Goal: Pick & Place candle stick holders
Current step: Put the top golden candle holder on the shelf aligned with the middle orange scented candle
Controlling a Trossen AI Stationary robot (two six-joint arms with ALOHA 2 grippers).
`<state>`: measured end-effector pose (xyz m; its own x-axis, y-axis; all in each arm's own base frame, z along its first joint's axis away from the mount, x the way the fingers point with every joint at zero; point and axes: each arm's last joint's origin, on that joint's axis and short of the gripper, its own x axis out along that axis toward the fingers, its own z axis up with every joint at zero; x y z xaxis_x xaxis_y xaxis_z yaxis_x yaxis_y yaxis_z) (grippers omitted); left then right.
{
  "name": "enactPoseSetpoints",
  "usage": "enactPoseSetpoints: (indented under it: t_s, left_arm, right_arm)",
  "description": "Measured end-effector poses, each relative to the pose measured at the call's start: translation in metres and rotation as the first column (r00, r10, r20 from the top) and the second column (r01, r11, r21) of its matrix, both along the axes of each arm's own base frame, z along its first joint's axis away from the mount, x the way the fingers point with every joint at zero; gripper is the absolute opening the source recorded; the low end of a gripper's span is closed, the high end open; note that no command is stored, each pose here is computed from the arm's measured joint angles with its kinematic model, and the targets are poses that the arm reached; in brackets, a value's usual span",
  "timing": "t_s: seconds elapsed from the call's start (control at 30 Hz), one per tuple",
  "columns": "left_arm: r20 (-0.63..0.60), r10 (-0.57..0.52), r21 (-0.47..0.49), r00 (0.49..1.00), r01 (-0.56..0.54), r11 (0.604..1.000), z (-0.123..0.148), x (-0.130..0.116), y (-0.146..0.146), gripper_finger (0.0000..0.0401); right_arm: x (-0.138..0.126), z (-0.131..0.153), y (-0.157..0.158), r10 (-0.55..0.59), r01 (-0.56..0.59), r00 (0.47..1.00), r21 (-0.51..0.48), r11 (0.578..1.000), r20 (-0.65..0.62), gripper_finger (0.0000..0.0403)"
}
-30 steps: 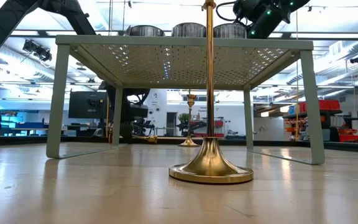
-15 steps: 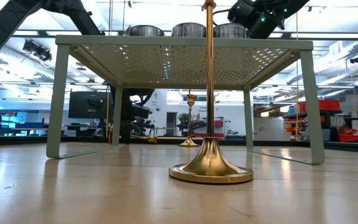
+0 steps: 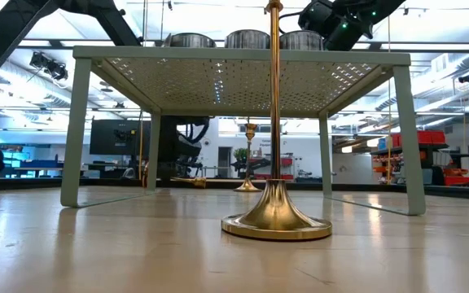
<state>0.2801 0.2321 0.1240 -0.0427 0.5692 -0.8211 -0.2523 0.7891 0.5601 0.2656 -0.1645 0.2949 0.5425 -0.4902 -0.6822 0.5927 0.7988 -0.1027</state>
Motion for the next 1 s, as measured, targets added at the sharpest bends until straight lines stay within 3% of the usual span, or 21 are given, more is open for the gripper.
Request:
enactPoseSetpoints:
  t_s: [0.17,0.37,0.57,0.7,0.77,1.0]
  left_arm:
    - [-0.019,0.006,0.073,1.0,-0.005,0.997,0.003,0.004,-0.002,0.0033]
    - [-0.091,-0.001,0.072,0.996,0.007,0.997,0.006,0.0,-0.004,0.0025]
    - [-0.128,-0.128,0.026,0.983,0.133,0.991,0.006,0.002,-0.004,0.0005]
    - [-0.145,-0.051,0.136,0.988,0.071,0.988,0.01,0.004,-0.003,0.0007]
    - [-0.159,-0.056,0.131,0.986,0.078,0.988,0.014,0.003,-0.007,0.0009]
    - [-0.066,-0.088,0.101,0.994,0.094,0.99,0.016,0.009,-0.009,0.0044]
  right_arm:
    - [0.0,0.0,0.0,-0.012,0.012,1.0,0.01,1.0,0.009,0.04]
    - [0.0,0.0,0.0,-0.013,0.013,1.0,0.011,1.0,0.007,0.04]
    - [0.0,0.0,0.0,-0.012,0.012,1.0,0.012,1.0,0.008,0.04]
    - [-0.001,-0.001,0.0,-0.019,0.019,1.0,0.023,1.0,0.006,0.04]
    - [-0.001,-0.001,0.001,-0.017,0.017,1.0,0.023,1.0,0.001,0.04]
    - [-0.001,-0.001,0.001,-0.017,0.017,1.0,0.023,1.0,0.001,0.04]
